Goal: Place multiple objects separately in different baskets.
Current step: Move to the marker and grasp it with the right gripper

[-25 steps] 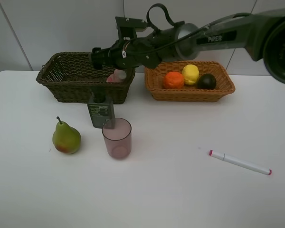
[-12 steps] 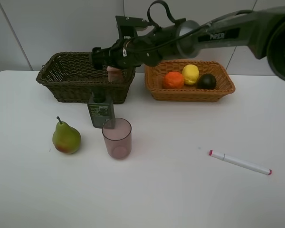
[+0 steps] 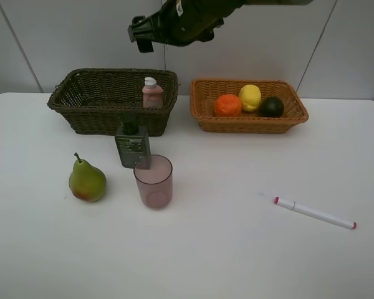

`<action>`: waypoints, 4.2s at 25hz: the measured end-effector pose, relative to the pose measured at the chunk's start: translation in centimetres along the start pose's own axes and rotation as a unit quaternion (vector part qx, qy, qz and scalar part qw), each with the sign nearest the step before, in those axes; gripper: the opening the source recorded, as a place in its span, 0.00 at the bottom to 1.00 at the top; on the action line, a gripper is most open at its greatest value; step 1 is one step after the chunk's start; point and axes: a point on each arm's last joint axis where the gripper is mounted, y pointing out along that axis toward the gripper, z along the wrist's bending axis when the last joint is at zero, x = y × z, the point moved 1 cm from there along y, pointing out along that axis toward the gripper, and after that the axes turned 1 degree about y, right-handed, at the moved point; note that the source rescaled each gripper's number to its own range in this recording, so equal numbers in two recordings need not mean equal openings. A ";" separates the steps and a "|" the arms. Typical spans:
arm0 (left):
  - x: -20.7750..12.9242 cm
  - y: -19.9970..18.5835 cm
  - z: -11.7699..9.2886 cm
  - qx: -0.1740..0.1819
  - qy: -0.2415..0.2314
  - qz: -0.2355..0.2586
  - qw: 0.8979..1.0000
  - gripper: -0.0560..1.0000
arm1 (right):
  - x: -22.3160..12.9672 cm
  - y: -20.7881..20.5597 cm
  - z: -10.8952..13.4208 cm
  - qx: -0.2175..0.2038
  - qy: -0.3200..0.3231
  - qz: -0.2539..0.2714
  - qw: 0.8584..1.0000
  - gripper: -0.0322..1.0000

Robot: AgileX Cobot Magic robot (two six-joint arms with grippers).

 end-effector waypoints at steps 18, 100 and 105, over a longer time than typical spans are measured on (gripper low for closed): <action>0.0 0.0 0.0 0.000 0.000 0.000 1.000 1.00 | -4.7 -5.0 -0.9 0.012 -0.125 0.305 0.944 0.85; 0.0 0.0 0.0 0.000 0.000 0.000 1.000 1.00 | -30.7 -8.2 -10.8 0.062 -0.211 0.350 0.911 0.73; 0.0 0.0 0.0 0.000 0.000 0.000 1.000 1.00 | -30.6 -8.2 -11.0 0.059 -0.207 0.344 0.914 0.71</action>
